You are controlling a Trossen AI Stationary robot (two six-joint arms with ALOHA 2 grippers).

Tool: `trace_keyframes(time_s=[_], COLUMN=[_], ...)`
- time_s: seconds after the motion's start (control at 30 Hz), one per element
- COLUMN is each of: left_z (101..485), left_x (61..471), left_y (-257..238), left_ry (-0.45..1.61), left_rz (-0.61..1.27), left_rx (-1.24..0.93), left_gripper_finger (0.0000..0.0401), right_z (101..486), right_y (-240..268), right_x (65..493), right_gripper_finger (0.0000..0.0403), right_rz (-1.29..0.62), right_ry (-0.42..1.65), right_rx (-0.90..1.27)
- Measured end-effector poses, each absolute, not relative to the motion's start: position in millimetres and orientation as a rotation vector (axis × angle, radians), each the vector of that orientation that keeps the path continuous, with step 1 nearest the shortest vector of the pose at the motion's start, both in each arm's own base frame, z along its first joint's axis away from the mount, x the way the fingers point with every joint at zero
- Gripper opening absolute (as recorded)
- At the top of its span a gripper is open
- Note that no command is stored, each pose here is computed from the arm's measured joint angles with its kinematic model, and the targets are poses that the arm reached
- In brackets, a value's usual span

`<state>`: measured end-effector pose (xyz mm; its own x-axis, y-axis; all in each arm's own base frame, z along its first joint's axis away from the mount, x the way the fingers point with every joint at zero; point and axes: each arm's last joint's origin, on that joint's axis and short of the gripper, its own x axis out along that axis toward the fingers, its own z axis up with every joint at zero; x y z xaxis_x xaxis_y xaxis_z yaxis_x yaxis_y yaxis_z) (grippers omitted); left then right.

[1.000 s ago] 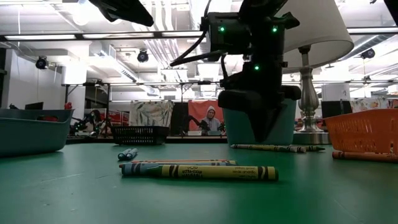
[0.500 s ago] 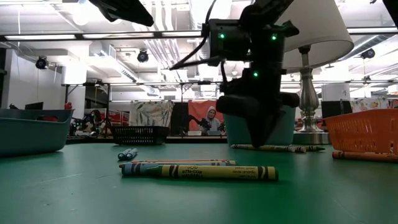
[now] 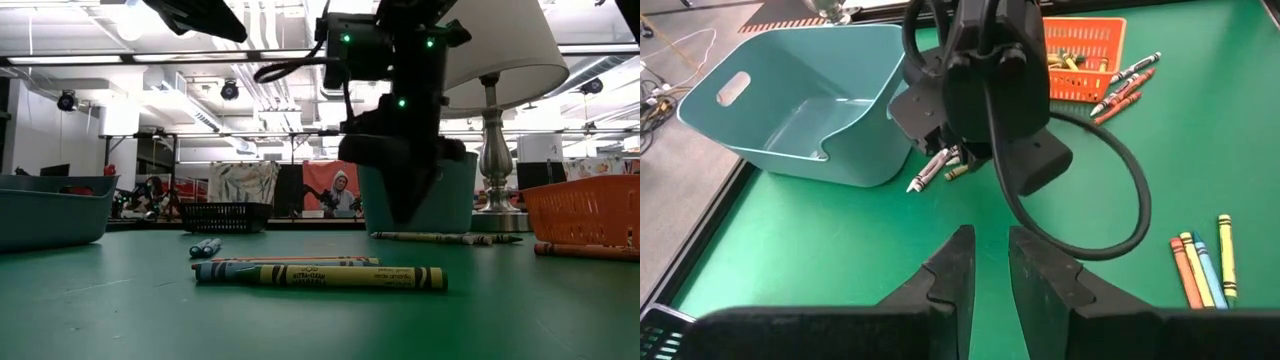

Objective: Sort crayons
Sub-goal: Put the orange crayon into the blue bin

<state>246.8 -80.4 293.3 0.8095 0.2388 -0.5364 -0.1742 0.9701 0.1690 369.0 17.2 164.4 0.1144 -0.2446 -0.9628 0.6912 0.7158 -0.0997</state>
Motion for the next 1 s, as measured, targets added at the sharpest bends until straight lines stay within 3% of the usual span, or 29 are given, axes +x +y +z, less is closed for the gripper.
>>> trace_keyframes(time_s=[0.33,0.83,1.0], left_z=[293.5,293.4,293.4], left_x=[246.8,246.9,246.8], left_y=[-80.4,-80.4,-80.4], left_ry=[0.587,0.587,0.587], left_rz=[0.221,0.221,0.221], left_rx=[0.113,0.113,0.113], left_gripper_finger=[0.0048,0.0048,0.0048], right_z=[169.5,167.7,167.6], right_y=[10.5,10.4,10.5], right_x=[354.3,366.4,367.1], right_gripper_finger=[0.0043,0.0044,0.0075], right_rz=[-0.743,-0.604,-0.589], right_ry=[1.454,1.371,1.370], right_rx=[0.324,0.318,0.317])
